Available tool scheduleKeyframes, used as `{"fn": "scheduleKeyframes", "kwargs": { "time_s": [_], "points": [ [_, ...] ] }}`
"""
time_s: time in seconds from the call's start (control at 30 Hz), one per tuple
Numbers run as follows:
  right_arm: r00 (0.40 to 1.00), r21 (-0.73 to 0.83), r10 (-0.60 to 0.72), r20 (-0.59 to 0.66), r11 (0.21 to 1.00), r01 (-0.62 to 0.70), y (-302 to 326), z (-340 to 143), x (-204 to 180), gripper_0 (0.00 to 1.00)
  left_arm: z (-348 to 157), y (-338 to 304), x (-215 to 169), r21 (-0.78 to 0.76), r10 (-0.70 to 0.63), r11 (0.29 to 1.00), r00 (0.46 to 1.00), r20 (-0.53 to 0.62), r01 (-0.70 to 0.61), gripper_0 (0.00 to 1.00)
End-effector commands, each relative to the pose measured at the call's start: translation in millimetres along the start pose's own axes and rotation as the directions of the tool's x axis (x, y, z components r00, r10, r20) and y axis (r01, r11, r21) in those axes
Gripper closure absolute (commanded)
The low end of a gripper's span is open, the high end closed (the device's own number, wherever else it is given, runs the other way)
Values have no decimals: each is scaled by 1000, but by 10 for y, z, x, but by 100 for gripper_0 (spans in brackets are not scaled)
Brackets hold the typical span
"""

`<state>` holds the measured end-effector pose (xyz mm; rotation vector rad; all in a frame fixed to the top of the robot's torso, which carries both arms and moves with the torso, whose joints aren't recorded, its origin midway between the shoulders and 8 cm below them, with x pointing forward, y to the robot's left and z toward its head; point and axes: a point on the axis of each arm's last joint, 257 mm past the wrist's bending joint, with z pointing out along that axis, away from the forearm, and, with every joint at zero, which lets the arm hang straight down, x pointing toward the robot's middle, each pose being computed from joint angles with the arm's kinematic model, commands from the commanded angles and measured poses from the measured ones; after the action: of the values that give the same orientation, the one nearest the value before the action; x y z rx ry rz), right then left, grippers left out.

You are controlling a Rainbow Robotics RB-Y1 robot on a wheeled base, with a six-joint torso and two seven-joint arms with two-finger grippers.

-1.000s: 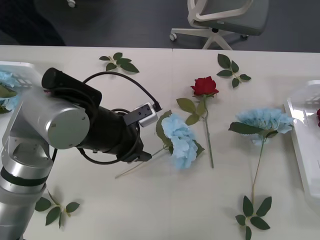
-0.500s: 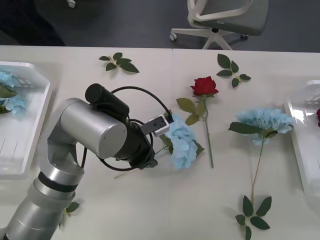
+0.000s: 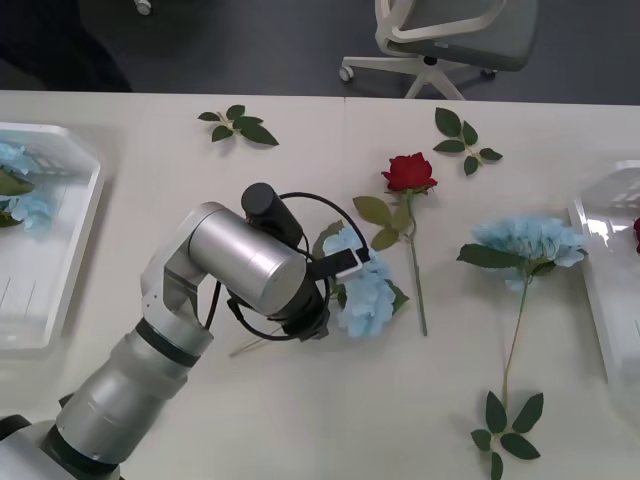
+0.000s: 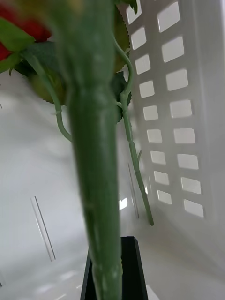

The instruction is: Put the red flowers into the right box and the blue flowers into the left box

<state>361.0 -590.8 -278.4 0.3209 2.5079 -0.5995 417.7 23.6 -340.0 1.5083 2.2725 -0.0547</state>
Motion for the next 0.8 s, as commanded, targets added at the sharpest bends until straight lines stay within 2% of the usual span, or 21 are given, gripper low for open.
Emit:
{"fn": "scheduleKeyframes", "kwargs": {
  "time_s": [0.03,0.07,0.1,0.13,0.2,0.27,0.33,0.4,0.43,0.47,0.5,0.63,0.73,0.77,0.8],
  "points": [
    [1000,12,17,10,1000,-17,-60,-31,-103,99,8,62,-246,-16,-42,999,998,43,42,0],
    [1000,13,17,9,1000,-17,-63,-31,-100,86,25,56,-267,-15,-43,999,998,45,44,0],
    [1000,14,15,9,1000,-15,-67,-31,-97,79,40,60,-265,-15,-43,999,998,44,44,0],
    [1000,14,14,7,1000,-14,-64,-29,-90,67,58,60,-276,-14,-44,999,998,43,45,0],
    [1000,20,3,10,1000,-3,-75,-28,-87,52,64,51,-288,-13,-45,999,998,44,45,0],
    [1000,28,-17,17,999,16,-69,-23,-79,22,66,48,-284,-14,-43,999,998,41,44,0],
    [999,31,-30,24,999,30,-57,-25,-78,17,67,48,-287,-15,-41,999,998,41,42,0],
    [998,34,-56,37,998,54,-32,-34,-92,17,79,49,-271,-15,-43,999,998,37,43,0],
    [997,32,-63,44,998,61,-10,-45,-106,17,79,50,-265,-16,-43,999,998,35,43,6],
    [997,21,-64,49,998,63,42,-62,-116,17,79,56,-267,-18,-42,999,998,35,43,18],
    [996,10,-63,56,998,63,89,-82,-134,16,77,65,-259,-20,-43,999,999,33,44,25],
    [994,-53,-67,83,996,72,379,-299,-263,17,103,86,-211,-27,-46,999,999,18,46,46],
    [998,-103,-34,61,994,40,597,-590,-338,17,130,93,-169,-31,-47,998,999,7,47,72],
    [998,-122,-32,53,992,38,692,-734,-361,16,137,105,-155,-34,-47,998,999,1,47,87],
    [998,-133,-34,52,990,40,748,-821,-381,17,141,109,-152,-36,-47,998,999,1,47,93]
  ]
}}
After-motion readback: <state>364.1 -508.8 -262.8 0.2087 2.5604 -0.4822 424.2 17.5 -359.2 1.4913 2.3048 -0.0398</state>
